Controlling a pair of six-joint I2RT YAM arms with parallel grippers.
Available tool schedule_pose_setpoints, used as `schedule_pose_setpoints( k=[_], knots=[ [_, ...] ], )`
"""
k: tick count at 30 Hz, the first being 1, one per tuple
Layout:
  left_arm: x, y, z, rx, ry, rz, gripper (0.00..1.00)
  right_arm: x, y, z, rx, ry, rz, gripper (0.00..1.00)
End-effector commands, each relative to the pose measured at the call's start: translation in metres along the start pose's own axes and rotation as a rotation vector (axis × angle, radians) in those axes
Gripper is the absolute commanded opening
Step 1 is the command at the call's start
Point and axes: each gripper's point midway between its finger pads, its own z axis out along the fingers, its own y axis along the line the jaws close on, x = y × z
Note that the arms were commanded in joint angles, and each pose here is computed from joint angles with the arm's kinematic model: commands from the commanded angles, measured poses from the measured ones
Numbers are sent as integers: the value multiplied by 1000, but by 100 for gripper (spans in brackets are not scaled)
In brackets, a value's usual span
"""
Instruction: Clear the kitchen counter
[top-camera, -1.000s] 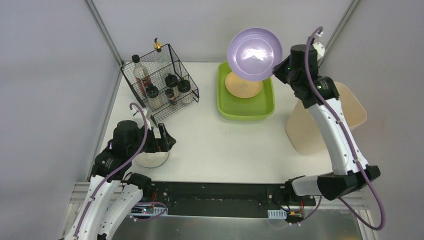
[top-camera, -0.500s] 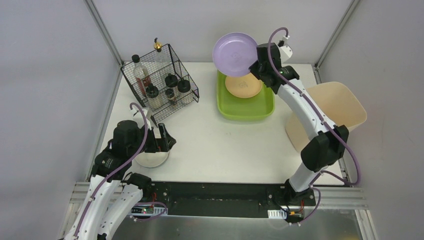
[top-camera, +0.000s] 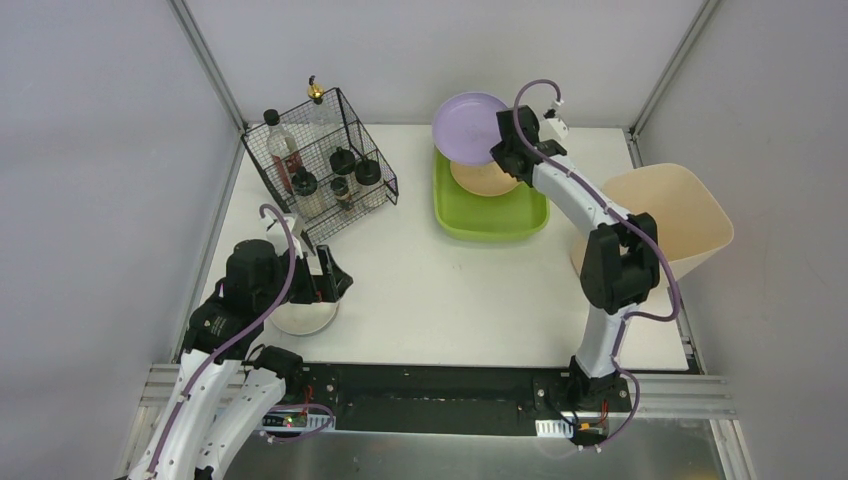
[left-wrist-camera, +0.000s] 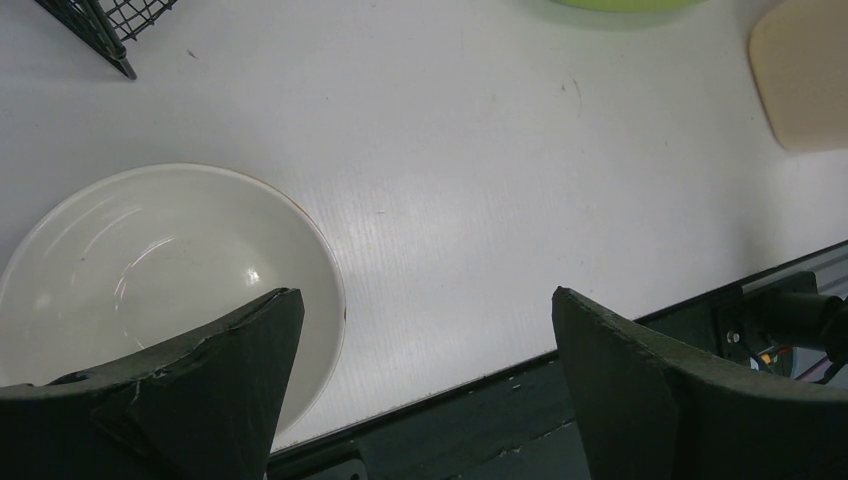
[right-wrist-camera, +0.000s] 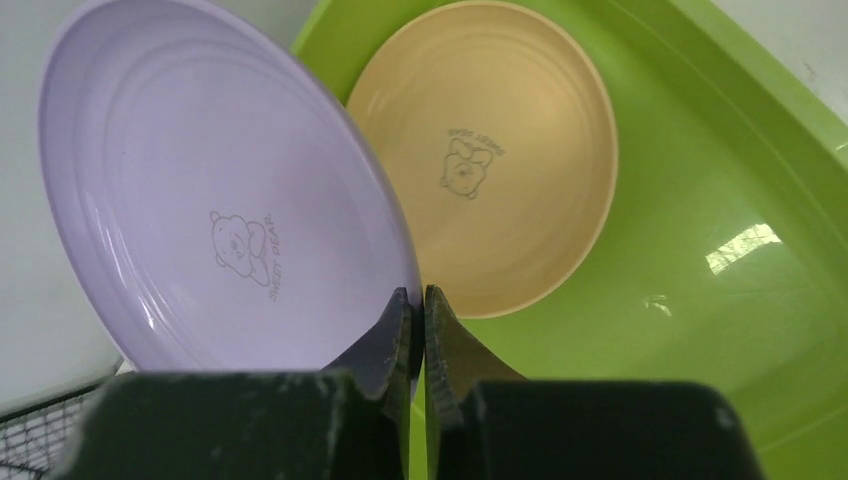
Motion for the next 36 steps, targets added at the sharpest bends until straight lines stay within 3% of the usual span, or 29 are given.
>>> schedule_pose_setpoints(
  k=[1, 11, 22, 31, 36],
  knots=[
    [-3, -5, 3, 30, 0, 29, 100, -16, 1, 15, -28, -44, 118, 0],
    [-3, -4, 4, 21, 2, 29, 100, 17, -40, 61, 55, 34, 139, 0],
    [-4, -1, 6, 3, 0, 26, 100, 33, -47, 97, 102, 47, 110, 0],
    [-2, 1, 8, -4, 10, 25, 100, 32, -63, 89, 129, 38, 67, 0],
    [-2, 1, 7, -2, 5, 25, 100, 25, -70, 75, 135, 20, 48, 7]
  ],
)
